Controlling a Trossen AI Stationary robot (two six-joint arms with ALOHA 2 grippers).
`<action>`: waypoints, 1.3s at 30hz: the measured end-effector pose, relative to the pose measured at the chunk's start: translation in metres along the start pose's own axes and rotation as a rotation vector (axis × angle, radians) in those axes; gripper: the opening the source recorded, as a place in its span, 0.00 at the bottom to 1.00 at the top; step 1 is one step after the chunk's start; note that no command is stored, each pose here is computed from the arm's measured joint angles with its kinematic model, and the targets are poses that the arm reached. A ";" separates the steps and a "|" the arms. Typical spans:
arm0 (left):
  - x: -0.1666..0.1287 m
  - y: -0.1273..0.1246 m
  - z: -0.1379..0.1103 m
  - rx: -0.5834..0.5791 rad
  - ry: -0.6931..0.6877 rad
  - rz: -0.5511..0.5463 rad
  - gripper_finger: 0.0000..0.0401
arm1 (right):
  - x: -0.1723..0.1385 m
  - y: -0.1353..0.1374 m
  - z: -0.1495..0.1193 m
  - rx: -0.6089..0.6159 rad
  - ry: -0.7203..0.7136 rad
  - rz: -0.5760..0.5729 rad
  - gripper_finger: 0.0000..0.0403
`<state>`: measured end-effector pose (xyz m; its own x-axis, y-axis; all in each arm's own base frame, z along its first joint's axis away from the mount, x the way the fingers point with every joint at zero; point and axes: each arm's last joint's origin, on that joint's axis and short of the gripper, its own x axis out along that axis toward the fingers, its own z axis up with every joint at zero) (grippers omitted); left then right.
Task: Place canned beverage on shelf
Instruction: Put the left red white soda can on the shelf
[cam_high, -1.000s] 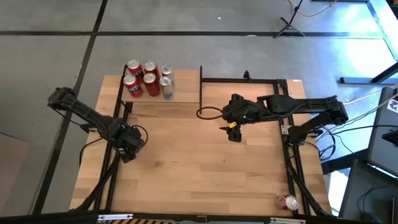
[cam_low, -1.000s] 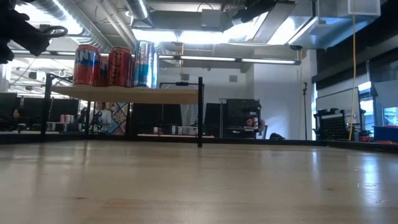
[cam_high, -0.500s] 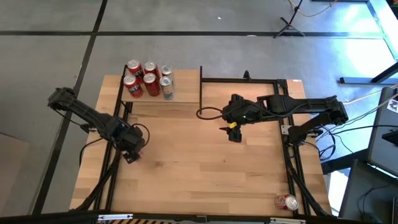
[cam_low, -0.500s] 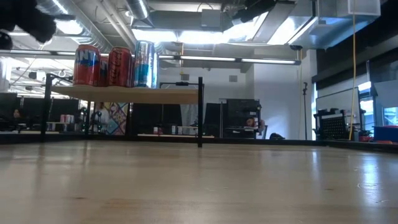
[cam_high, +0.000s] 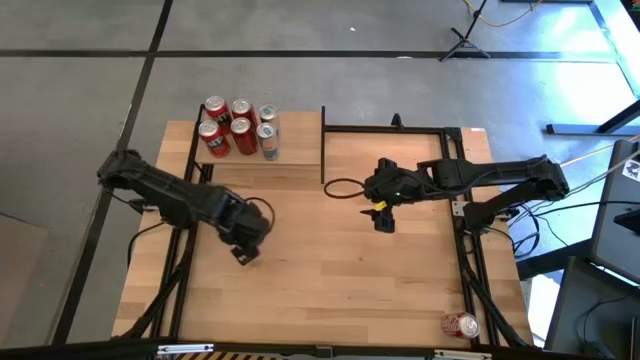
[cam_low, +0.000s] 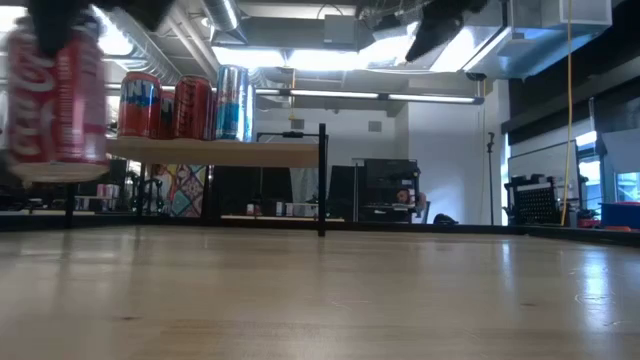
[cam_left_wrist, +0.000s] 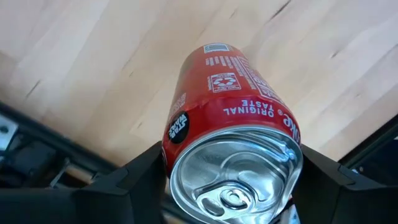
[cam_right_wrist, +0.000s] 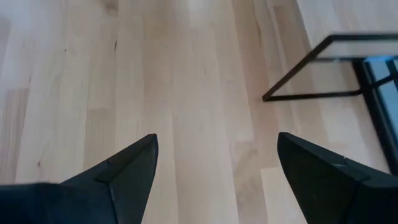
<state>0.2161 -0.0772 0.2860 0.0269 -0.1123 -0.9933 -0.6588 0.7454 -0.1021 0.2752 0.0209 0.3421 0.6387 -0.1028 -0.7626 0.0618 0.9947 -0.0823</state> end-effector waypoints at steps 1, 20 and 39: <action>0.000 -0.005 0.006 -0.002 0.001 0.002 0.62 | 0.001 0.000 -0.005 0.009 -0.003 -0.001 0.79; 0.023 -0.065 0.117 -0.034 -0.016 0.009 0.62 | 0.017 -0.002 -0.087 0.154 0.084 0.011 0.79; 0.054 -0.076 0.137 -0.008 -0.004 -0.006 0.66 | 0.018 -0.002 -0.085 0.137 0.051 0.017 0.79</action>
<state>0.3707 -0.0503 0.2333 0.0341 -0.1146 -0.9928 -0.6646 0.7394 -0.1081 0.2219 0.0165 0.2739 0.6010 -0.0825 -0.7950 0.1574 0.9874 0.0165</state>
